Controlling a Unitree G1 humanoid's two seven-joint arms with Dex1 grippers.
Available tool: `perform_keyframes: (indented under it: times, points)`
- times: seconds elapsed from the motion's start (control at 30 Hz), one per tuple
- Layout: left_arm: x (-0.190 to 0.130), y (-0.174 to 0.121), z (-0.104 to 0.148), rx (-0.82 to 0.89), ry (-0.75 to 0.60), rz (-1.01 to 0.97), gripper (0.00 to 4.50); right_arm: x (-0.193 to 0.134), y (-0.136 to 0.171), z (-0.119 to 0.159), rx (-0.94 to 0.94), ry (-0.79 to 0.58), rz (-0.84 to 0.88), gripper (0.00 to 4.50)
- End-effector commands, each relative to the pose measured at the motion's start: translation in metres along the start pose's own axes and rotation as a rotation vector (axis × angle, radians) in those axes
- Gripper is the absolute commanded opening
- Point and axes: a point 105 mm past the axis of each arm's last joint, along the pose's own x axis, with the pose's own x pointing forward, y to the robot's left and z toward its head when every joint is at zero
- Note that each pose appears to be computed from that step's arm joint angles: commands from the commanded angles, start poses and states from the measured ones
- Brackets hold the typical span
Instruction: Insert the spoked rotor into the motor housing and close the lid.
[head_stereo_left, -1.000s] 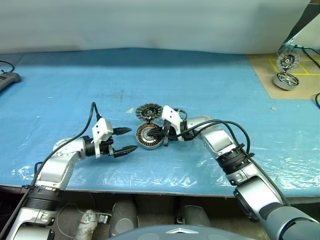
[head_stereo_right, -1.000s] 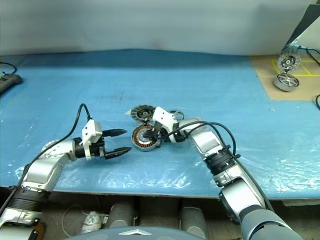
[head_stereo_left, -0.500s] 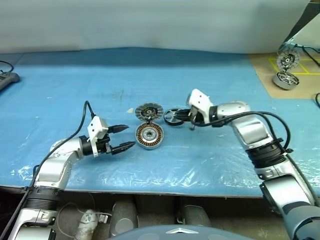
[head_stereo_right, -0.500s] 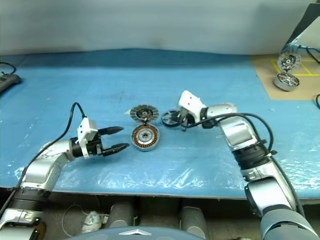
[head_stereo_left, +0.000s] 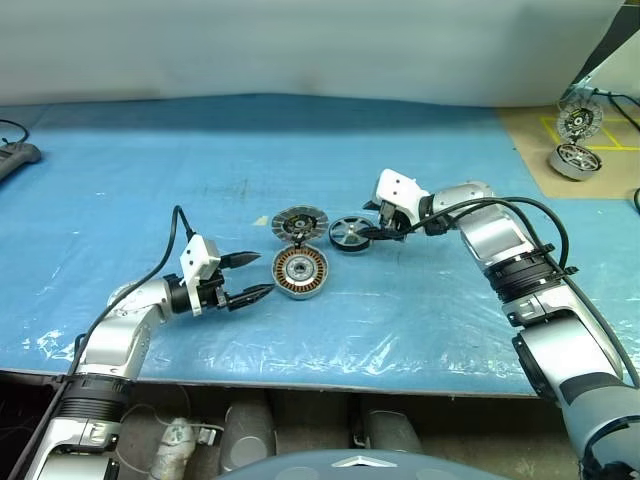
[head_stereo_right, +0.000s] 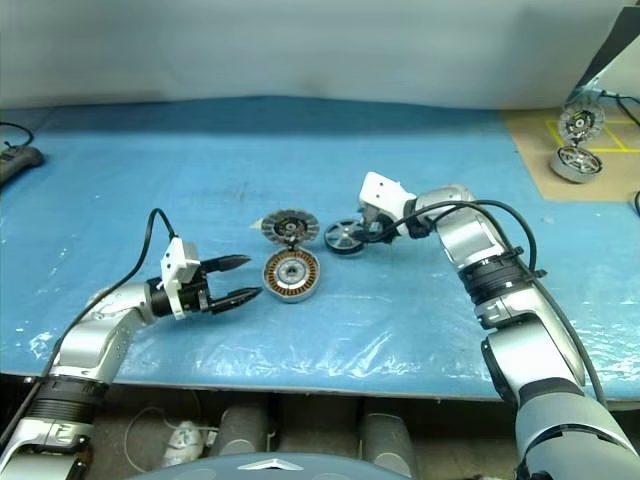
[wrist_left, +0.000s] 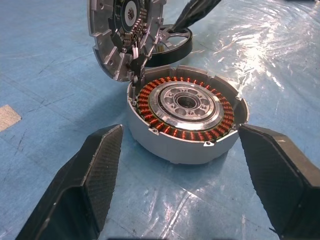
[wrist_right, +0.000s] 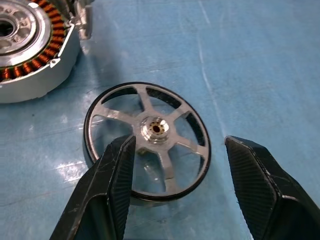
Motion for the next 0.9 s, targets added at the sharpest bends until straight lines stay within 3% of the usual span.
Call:
perform_keyframes:
  times: [0.03, 0.53, 0.63, 0.77, 0.9]
  points:
    - [0.001, -0.003, 0.008, 0.035, -0.019, -0.003, 3.94, -0.002, -0.006, 0.016, -0.068, -0.025, 0.015, 3.00]
    - [0.000, -0.006, 0.004, 0.040, -0.002, -0.004, 3.94, 0.023, 0.010, -0.004, -0.143, 0.057, 0.097, 3.00]
    - [0.000, -0.007, 0.004, 0.041, -0.001, -0.005, 3.94, 0.021, 0.013, -0.004, -0.140, 0.040, 0.107, 2.45]
    - [0.001, -0.003, 0.008, 0.047, -0.013, -0.002, 3.94, 0.018, 0.014, -0.004, -0.110, 0.020, 0.073, 1.34]
    - [0.002, -0.002, 0.013, 0.053, -0.039, 0.001, 3.94, 0.010, 0.021, -0.001, -0.033, -0.034, 0.050, 1.34]
